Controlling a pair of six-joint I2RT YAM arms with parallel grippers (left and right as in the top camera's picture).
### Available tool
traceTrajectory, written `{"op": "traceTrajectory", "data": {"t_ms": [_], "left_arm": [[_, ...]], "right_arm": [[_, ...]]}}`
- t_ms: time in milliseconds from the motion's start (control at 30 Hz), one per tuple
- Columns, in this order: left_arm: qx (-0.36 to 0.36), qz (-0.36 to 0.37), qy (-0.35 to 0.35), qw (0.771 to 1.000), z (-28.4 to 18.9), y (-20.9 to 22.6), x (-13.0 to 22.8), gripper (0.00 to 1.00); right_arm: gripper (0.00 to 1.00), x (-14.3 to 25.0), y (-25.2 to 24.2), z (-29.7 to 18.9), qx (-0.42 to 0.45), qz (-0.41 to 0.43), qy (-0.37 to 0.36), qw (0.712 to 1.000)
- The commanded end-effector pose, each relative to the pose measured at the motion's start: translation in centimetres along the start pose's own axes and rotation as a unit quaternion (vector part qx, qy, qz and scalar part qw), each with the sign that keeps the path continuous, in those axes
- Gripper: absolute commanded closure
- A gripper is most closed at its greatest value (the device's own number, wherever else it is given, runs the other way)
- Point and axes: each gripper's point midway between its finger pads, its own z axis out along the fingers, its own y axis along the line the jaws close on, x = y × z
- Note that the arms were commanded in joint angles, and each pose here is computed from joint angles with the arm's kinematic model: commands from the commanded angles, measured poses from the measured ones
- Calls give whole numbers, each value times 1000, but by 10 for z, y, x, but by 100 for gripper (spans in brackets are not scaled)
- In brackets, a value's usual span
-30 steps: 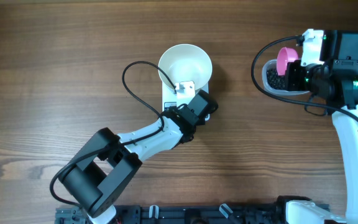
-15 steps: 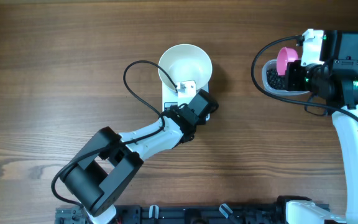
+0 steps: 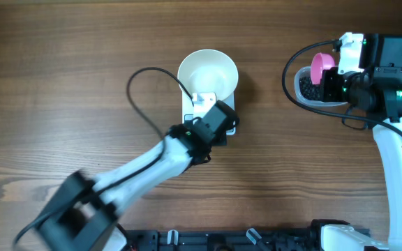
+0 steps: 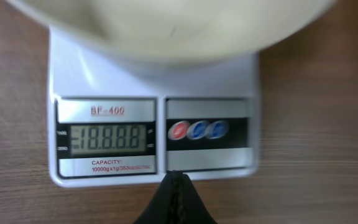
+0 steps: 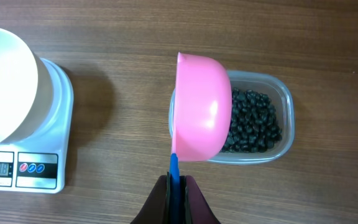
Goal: Scoop item into bowl and weigh 150g on scale
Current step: 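Retract the left gripper back from the scale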
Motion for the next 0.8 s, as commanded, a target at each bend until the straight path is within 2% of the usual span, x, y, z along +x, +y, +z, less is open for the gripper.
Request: {"op": "traceTrajectory", "data": {"t_ms": [0,33,100,133,200,267,300,333,433,567,667,767], "left_arm": [[45,3,-66,997,-56,-5,-38,92],[45,-4,-83,995,-68,-1,-46,89],[36,-25,-126,991,-92,14,-66,78],[27,-35,-145,988,-102,24,-74,68],[-7,-60,-184,981,-122,51,-91,33],[-45,-84,-210,973,-140,82,-100,28],[-58,-91,-215,971,-146,93,-101,6],[-67,-97,-216,969,-151,102,-100,0],[-110,-104,-186,971,-159,135,-83,0],[-130,-100,-169,972,-158,145,-75,0],[-128,-39,-180,975,-159,149,-92,0],[-60,36,-162,984,-156,148,-107,0]], "right_arm": [[95,-8,4,-8,-11,7,-18,1000],[96,-8,4,-8,-12,7,-18,1000],[96,-8,7,-8,-19,6,-18,1000],[96,-9,7,-8,-20,6,-18,1000],[96,-8,7,-8,-20,7,-18,1000],[96,-1,12,-9,-35,8,-4,999],[96,2,15,-9,-42,9,3,999],[96,7,18,-9,-51,10,12,999],[96,17,33,-11,-95,14,33,995],[96,7,38,-12,-109,8,11,994],[96,1,37,-12,-107,-5,-2,994],[96,-1,37,-12,-107,-1,-5,994]]}}
